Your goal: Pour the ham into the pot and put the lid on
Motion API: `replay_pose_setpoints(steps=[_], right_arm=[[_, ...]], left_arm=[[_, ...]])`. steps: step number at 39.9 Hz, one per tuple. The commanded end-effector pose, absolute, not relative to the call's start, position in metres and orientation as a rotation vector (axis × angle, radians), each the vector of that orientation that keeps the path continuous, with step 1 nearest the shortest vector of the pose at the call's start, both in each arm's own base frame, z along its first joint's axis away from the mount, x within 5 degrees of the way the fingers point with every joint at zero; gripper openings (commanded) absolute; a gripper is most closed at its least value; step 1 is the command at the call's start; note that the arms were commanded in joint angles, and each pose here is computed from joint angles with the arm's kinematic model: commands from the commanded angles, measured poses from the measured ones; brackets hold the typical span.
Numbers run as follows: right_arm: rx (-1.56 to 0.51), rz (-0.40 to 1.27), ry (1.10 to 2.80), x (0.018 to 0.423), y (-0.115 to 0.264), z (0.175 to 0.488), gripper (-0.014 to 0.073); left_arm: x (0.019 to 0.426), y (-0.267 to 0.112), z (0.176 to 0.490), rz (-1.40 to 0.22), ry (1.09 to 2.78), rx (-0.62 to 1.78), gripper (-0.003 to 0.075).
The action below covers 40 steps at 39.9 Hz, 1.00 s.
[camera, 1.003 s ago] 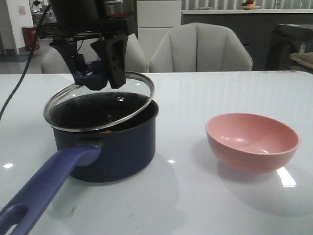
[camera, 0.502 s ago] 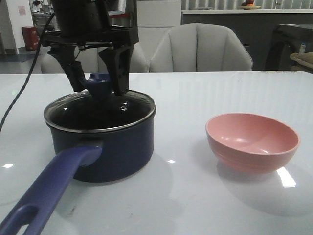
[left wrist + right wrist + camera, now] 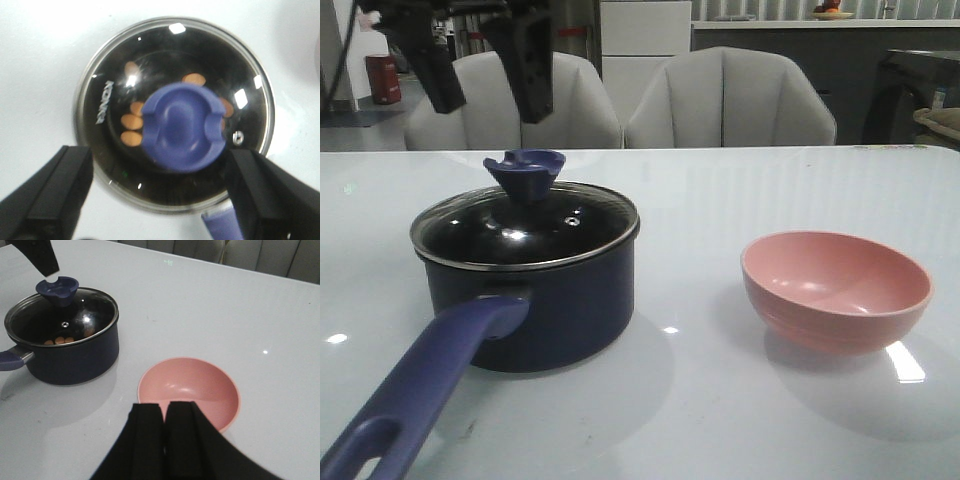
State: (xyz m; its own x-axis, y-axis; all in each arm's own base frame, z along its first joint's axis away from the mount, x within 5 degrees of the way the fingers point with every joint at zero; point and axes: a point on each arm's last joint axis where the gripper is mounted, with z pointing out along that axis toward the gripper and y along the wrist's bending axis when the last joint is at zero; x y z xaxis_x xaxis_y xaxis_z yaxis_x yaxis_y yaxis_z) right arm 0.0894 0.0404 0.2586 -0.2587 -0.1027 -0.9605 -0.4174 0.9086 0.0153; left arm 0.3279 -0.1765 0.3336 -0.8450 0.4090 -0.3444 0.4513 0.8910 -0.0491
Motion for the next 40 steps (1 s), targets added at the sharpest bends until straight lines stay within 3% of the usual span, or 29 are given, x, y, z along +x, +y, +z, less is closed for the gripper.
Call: replay_pose_setpoints(steps=[1, 22, 30, 40], right_arm=[[-0.356, 0.302, 1.739, 0.092, 0.039, 0.274, 0.0137], [-0.356, 0.302, 1.739, 0.092, 0.039, 0.274, 0.0137], [-0.356, 0.302, 1.739, 0.092, 0.039, 0.274, 0.0137], [-0.356, 0.302, 1.739, 0.092, 0.039, 0.274, 0.0137]], left_arm=[[0.302, -0.154, 0.364, -0.185, 2.686, 0.601, 0.0509], [0.174, -0.081, 0.385, -0.247, 2.308, 0.476, 0.0344], [0.128, -0.060, 0.369, -0.278, 2.159, 0.443, 0.0271], [0.082, -0.039, 0.340, -0.308, 1.979, 0.405, 0.0108]])
